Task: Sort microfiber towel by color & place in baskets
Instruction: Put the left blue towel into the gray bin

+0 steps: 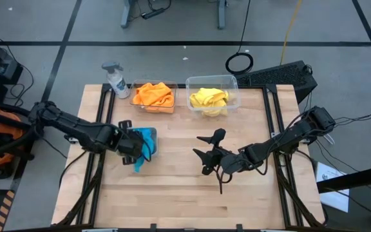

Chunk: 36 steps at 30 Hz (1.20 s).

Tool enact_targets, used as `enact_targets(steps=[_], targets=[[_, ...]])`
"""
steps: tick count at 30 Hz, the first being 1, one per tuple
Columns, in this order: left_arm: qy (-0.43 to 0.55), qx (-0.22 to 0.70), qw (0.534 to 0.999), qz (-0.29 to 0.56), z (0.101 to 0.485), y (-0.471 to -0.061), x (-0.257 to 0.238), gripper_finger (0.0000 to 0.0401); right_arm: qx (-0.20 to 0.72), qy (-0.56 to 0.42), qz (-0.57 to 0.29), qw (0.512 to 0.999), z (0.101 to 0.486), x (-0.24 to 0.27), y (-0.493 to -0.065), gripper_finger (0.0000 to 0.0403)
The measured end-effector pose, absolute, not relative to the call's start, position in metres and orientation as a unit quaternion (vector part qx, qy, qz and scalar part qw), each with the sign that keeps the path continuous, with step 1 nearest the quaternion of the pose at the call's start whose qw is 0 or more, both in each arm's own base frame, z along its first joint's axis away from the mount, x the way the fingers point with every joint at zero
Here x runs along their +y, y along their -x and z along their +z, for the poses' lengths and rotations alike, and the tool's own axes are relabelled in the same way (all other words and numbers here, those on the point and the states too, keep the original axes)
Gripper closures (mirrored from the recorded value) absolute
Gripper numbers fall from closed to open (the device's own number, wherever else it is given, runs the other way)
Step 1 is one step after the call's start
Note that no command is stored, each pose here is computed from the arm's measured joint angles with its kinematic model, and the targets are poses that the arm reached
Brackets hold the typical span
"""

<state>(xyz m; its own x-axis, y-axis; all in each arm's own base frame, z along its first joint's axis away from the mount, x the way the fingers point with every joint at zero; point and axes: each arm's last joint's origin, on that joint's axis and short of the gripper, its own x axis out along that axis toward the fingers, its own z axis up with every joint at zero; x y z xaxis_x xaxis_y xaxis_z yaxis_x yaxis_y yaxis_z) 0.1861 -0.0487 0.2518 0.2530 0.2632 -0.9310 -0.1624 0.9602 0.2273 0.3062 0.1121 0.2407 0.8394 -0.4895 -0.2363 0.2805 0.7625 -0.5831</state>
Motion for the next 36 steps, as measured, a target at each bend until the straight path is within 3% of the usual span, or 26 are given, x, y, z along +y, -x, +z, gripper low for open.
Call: enact_targets(steps=[7, 16, 21, 29, 36], targets=[[-0.024, 0.595, 0.795, 0.114, 0.273, -0.189, -0.047, 0.0137, 0.194, 0.273, -0.209, 0.919, 0.24, 0.112, -0.306, 0.0149], [-0.017, 0.584, 0.804, 0.111, 0.301, -0.188, -0.047, 0.0125, 0.197, 0.268, -0.21, 0.919, 0.239, 0.112, -0.306, 0.0149], [-0.001, 0.586, 0.804, 0.102, 0.299, -0.187, -0.053, 0.0177, 0.199, 0.27, -0.21, 0.919, 0.238, 0.112, -0.305, 0.0149], [-0.003, 0.579, 0.811, 0.082, 0.266, -0.191, -0.061, 0.0378, 0.201, 0.27, -0.209, 0.918, 0.238, 0.112, -0.305, 0.0149], [-0.041, 0.594, 0.793, 0.129, 0.232, -0.189, -0.043, 0.0379, 0.2, 0.27, -0.209, 0.918, 0.238, 0.112, -0.305, 0.0149]])
